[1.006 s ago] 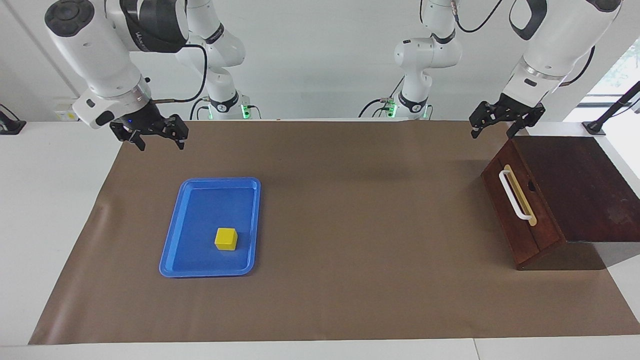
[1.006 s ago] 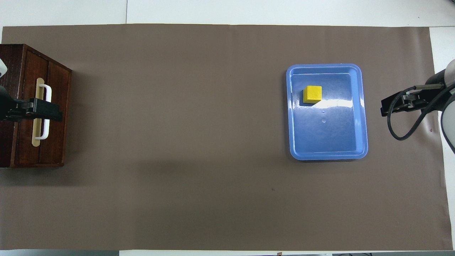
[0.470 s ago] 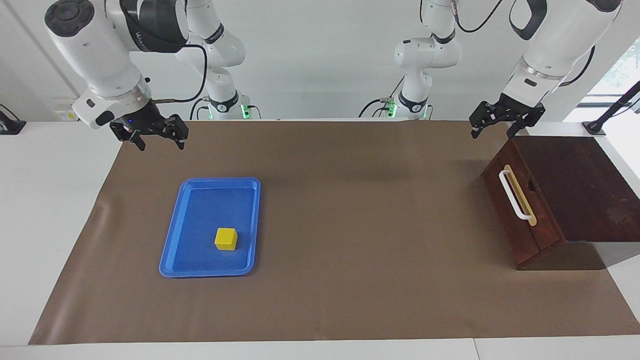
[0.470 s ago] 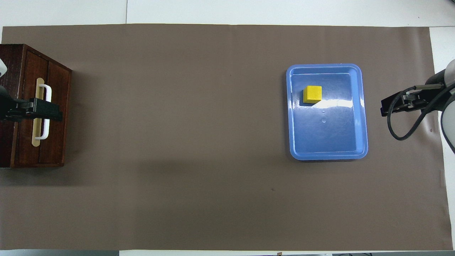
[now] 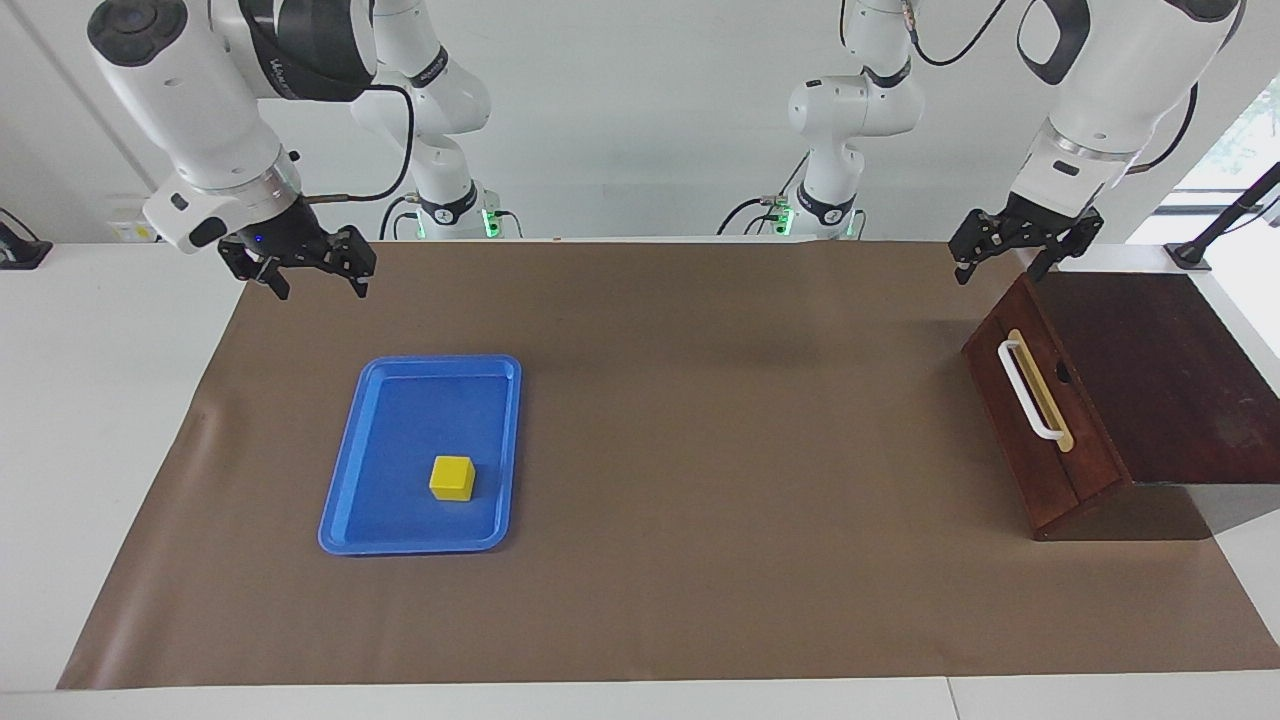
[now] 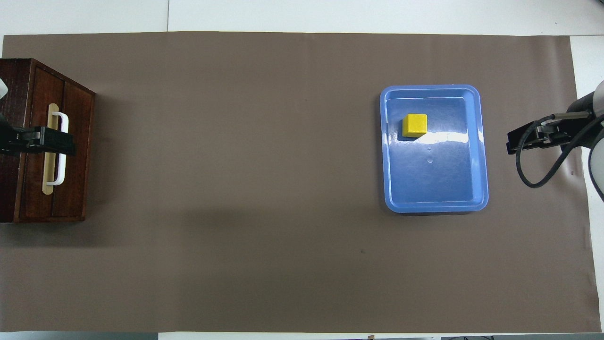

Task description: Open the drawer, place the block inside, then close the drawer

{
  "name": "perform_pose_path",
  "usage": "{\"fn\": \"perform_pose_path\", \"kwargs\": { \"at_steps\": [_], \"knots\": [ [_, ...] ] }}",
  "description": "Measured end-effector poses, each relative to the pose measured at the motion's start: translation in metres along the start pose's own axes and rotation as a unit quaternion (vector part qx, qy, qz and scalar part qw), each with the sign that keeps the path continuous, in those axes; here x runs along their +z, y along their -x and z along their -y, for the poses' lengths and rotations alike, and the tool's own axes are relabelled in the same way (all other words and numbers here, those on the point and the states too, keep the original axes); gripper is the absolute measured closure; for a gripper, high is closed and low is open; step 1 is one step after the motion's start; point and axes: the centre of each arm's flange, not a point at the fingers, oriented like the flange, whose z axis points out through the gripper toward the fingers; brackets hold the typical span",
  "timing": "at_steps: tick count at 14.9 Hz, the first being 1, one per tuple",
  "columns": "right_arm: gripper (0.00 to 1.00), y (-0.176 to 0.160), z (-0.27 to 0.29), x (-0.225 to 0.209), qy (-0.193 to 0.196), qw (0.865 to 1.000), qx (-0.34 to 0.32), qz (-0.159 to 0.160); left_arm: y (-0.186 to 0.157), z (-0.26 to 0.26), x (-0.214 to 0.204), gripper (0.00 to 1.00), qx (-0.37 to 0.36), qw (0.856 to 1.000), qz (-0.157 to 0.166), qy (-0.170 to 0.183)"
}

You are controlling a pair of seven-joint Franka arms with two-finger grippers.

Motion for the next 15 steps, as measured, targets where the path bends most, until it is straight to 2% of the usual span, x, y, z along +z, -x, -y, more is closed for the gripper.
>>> {"fn": "perform_pose_path", "kwargs": {
  "at_steps": [2, 3, 5, 7, 8, 10, 13, 15],
  "knots": [
    [0.0, -0.004, 0.003, -0.002, -0.017, 1.0, 0.005, -0.017, -0.004, 0.0, 0.012, 0.0, 0.013, 0.999, -0.005, -0.038],
    [0.0, -0.007, 0.003, -0.002, -0.024, 0.999, 0.028, -0.027, -0.006, -0.002, 0.019, 0.0, 0.021, 0.998, -0.008, -0.058],
    [0.0, -0.015, 0.006, 0.007, -0.036, 0.994, 0.104, -0.027, -0.012, -0.002, 0.036, 0.0, 0.032, 0.996, -0.016, -0.08],
    [0.0, -0.029, 0.01, 0.024, -0.054, 0.978, 0.2, -0.022, -0.016, -0.001, 0.061, 0.0, 0.044, 0.994, -0.017, -0.1],
    [0.0, -0.04, 0.013, 0.034, -0.067, 0.964, 0.255, -0.022, -0.02, -0.001, 0.075, 0.0, 0.051, 0.992, -0.013, -0.11],
    [0.0, -0.06, 0.018, 0.056, -0.093, 0.928, 0.361, -0.011, -0.03, -0.003, 0.103, 0.0, 0.062, 0.99, -0.007, -0.129],
    [0.0, -0.086, 0.028, 0.088, -0.149, 0.847, 0.509, 0.031, -0.05, -0.007, 0.144, 0.0, 0.07, 0.987, -0.007, -0.147],
    [0.0, -0.1, 0.032, 0.105, -0.181, 0.794, 0.577, 0.062, -0.058, -0.006, 0.165, 0.0, 0.074, 0.986, -0.01, -0.15]
  ]
}}
